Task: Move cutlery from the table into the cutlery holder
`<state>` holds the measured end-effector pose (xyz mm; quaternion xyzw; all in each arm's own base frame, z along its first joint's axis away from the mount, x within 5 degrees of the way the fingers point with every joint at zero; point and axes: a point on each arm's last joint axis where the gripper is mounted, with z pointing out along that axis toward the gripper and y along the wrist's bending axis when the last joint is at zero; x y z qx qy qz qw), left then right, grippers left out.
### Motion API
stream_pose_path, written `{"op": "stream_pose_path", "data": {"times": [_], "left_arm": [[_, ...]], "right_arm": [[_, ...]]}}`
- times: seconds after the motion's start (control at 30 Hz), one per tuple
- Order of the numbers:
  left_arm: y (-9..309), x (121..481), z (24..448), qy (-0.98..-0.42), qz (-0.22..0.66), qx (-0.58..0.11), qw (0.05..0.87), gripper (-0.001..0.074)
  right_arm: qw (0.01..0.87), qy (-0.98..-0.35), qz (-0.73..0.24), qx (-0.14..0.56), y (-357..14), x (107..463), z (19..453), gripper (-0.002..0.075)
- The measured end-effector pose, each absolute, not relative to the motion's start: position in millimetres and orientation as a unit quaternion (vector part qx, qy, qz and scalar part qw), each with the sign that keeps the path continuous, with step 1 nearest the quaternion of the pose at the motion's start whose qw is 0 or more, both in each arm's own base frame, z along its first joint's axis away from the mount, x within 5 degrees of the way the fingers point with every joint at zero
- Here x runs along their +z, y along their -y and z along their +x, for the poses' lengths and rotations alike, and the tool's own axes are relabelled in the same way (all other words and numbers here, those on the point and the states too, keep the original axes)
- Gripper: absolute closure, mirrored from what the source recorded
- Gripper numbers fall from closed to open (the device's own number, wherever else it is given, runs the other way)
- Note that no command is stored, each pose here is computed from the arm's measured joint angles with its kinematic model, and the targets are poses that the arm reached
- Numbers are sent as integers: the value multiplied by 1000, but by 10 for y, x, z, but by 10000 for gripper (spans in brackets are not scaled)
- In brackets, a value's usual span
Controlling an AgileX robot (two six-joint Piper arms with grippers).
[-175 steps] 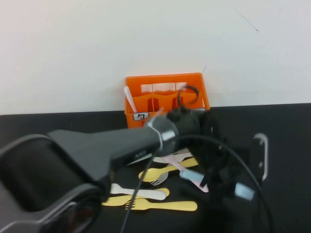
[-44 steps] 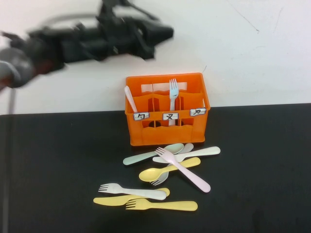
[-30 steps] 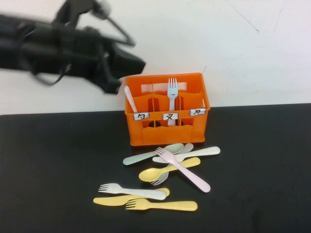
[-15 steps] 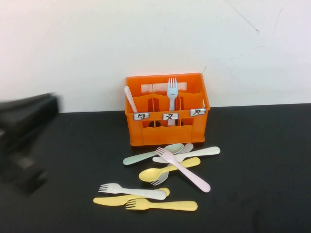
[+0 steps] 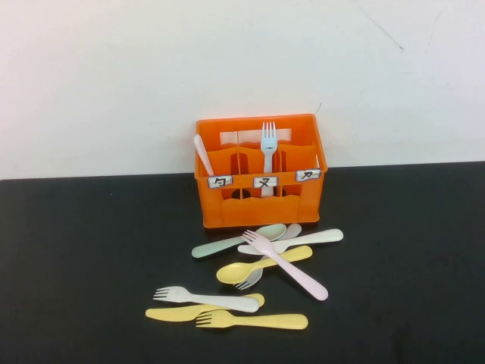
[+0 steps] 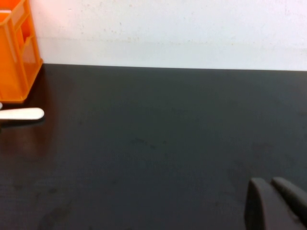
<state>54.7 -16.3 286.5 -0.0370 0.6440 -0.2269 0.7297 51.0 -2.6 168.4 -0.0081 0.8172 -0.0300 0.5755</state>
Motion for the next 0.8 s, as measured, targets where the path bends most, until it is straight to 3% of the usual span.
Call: {"op": "stream_pose_path", "data": {"times": [0.57, 0.8], "left_arm": [[75, 1929, 659, -764, -61, -123, 631, 735], [28, 1826, 596, -770, -31, -55, 635, 735]], "right_arm": [[575, -817, -8, -30, 26, 1684, 510, 729], [575, -817, -8, -30, 26, 1684, 510, 729]]}}
